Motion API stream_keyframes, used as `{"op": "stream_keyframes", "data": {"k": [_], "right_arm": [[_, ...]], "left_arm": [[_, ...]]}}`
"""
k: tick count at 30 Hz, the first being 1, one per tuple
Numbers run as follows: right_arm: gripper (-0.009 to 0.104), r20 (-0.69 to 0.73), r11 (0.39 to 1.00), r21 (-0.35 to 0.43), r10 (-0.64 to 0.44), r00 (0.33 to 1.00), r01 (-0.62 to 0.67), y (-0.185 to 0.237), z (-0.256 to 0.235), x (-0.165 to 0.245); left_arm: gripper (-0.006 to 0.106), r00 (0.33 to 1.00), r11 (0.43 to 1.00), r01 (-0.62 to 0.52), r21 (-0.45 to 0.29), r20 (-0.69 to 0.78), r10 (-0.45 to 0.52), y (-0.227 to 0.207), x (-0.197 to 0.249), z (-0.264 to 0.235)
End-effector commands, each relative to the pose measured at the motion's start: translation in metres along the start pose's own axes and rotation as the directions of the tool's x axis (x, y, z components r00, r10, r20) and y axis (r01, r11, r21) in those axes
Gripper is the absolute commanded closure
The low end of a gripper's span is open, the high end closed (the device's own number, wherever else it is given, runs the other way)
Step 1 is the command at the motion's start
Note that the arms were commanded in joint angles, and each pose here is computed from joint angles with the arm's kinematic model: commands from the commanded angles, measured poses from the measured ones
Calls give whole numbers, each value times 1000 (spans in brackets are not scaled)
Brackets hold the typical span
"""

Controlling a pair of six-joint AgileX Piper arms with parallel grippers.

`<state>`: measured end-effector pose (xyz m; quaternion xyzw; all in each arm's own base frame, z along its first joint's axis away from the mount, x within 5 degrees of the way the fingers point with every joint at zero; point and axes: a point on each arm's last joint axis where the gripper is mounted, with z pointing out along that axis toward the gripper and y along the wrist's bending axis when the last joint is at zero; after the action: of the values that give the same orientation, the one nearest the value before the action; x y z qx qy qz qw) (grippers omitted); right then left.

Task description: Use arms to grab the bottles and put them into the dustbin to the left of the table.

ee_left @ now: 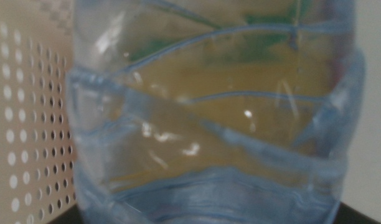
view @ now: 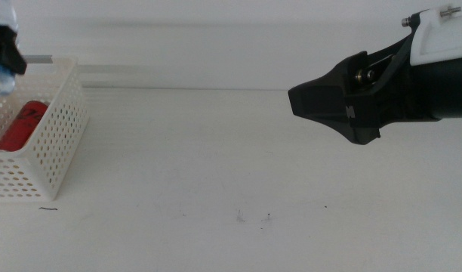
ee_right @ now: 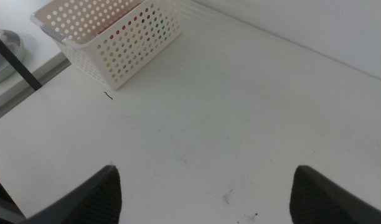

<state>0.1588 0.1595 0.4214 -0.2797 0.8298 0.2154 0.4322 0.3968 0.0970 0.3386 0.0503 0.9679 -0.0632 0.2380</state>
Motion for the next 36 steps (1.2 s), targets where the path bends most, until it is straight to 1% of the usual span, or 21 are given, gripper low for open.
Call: {"op": "stream_keyframes", "data": {"k": [1,6,9,10,12,13,16,20,21,26,31,34,36], "right_arm": [[4,14,1000,5,-12,1000,12,0,-2,-2],[4,14,1000,5,-12,1000,12,0,-2,-2],[4,14,1000,5,-12,1000,12,0,-2,-2],[4,14,1000,5,-12,1000,12,0,-2,-2],[4,14,1000,5,-12,1000,12,0,-2,-2],[4,14,1000,5,-12,1000,12,0,-2,-2],[4,14,1000,5,-12,1000,12,0,-2,-2],[4,14,1000,5,-12,1000,12,0,-2,-2],[4,14,1000,5,-12,1000,12,0,-2,-2],[4,14,1000,5,-12,1000,12,0,-2,-2],[4,14,1000,5,-12,1000,12,0,-2,-2],[4,14,1000,5,-12,1000,12,0,-2,-2],[4,14,1000,5,-12,1000,12,0,-2,-2]], "left_arm": [[102,999,999,36,9,15,-36,12,-1,5],[102,996,997,73,22,-54,-72,29,5,38],[96,994,997,78,25,-83,-76,33,7,50],[92,993,997,79,24,-87,-77,34,7,52],[81,991,996,84,29,-102,-81,35,10,57],[74,991,996,87,31,-108,-83,35,11,59],[47,988,996,88,29,-128,-84,35,15,63],[11,987,998,64,-13,-144,-65,39,17,61],[7,988,998,62,-14,-141,-64,39,16,59],[7,994,998,64,-25,-85,-66,28,11,34],[7,998,996,44,-78,-41,-48,-1,12,-4],[10,998,995,27,-97,55,-21,-23,22,-35],[10,991,997,10,-75,136,1,-41,33,-55]]}}
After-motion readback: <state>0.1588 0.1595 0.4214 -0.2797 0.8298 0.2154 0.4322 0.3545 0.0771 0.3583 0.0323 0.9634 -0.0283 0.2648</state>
